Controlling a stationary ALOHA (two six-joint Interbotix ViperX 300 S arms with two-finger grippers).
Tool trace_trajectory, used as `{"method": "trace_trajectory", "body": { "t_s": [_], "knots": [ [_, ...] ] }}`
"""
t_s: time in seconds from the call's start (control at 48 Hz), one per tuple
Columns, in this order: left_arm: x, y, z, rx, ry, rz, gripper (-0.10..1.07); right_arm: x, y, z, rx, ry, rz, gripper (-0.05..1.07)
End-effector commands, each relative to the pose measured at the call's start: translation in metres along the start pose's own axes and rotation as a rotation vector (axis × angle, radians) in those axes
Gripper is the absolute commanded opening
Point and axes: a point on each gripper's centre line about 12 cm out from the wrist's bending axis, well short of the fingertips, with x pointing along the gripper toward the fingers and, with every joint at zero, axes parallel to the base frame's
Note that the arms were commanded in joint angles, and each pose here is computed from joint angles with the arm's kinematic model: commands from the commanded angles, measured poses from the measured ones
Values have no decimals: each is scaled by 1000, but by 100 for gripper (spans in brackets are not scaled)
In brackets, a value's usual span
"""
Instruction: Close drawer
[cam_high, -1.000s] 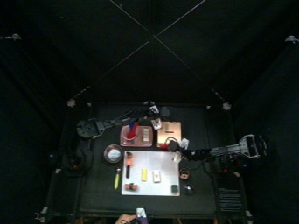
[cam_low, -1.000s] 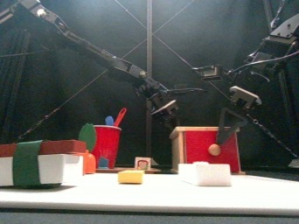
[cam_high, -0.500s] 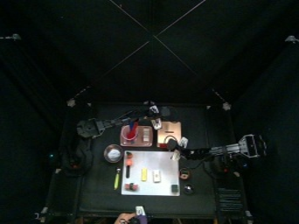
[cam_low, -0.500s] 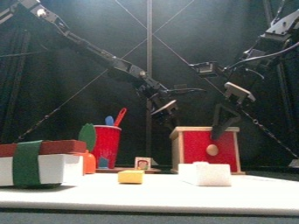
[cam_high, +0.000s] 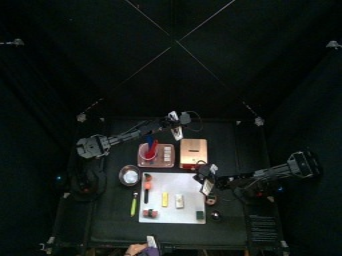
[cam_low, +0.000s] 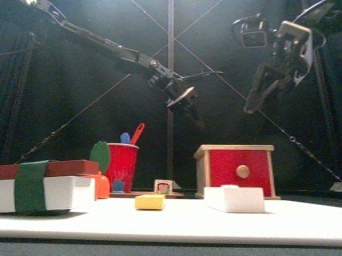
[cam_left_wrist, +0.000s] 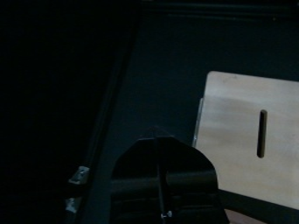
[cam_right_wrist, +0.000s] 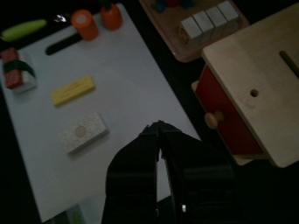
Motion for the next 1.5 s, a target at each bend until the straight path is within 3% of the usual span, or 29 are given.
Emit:
{"method": "trace_trajectory", "body": {
  "t_s": [0.0, 0.188, 0.312, 0.5, 0.646, 0.75, 1.0, 1.146, 1.479],
  "knots": [
    [-45, 4, 24, 9, -86, 26, 2, -22, -4, 8, 27, -68, 41, 37],
    [-86, -47, 19, 61, -113, -46, 2, -39, -16, 5, 21, -128, 61, 37],
    [-124, -83, 11, 75, -217, -87, 2, -41, -14, 6, -12, -158, 95, 37],
    [-174, -117, -31, 71, -379, -109, 2, -37, -11, 11, -64, -195, 129, 37],
    [-205, -132, -76, -14, -477, -129, 2, -31, -13, 12, -90, -206, 128, 37],
    [-224, -143, -99, -66, -517, -160, 4, -29, -15, 12, -89, -202, 122, 37],
    [-251, -161, -151, -94, -521, -243, 8, -25, -17, 8, -90, -189, 111, 37],
    [-256, -160, -160, -128, -524, -248, 10, -23, -17, 6, -89, -178, 108, 37],
    [-256, -159, -162, -109, -521, -242, 10, -20, -21, 2, -79, -165, 96, 37]
  ]
}}
